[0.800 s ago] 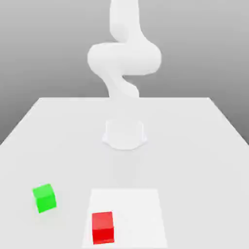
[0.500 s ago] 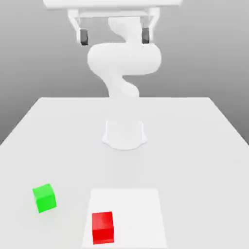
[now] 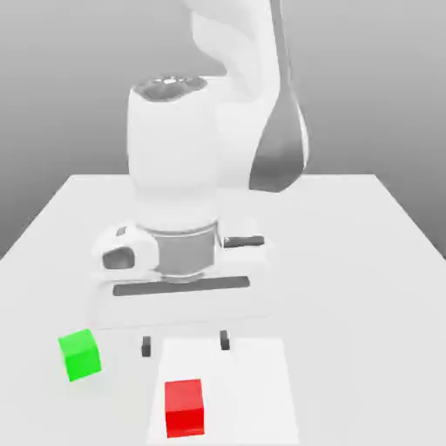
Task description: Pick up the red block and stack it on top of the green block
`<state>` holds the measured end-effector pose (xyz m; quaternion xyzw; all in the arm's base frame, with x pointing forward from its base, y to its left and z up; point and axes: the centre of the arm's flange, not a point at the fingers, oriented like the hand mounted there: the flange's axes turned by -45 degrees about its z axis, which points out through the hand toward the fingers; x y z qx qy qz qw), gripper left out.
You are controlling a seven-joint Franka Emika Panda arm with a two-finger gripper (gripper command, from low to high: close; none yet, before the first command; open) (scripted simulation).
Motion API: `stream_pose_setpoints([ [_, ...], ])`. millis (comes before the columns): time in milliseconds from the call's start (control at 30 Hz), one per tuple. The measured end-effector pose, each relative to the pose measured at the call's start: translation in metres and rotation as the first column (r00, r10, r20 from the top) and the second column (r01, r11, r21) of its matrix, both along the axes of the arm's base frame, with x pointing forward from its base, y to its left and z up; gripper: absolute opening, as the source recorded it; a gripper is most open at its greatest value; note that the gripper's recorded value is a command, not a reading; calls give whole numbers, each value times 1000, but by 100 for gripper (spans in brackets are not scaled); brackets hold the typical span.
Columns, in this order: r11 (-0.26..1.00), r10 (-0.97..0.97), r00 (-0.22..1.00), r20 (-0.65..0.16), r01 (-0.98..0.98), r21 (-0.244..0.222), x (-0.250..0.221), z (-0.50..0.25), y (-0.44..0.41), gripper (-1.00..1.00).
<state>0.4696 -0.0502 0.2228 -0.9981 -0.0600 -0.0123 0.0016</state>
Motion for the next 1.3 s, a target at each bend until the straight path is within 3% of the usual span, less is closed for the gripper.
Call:
stream_pose_setpoints([
  [167,1000,5,1000,-23,-5,-5,-4,-67,-2,0],
  [200,1000,5,1000,-24,-5,-5,-4,-75,-2,-100],
  [433,1000,5,1000,-25,-5,-5,-5,-74,-2,-100],
  [633,1000,7,1000,-24,-7,-10,-8,-13,-12,-100],
  [900,999,4,1000,-24,-5,-35,-59,15,-115,-100],
  [1133,1000,13,1000,-25,-13,-9,-119,23,-180,-100],
  [1300,999,43,999,-19,-43,-3,-117,-3,-178,-100],
])
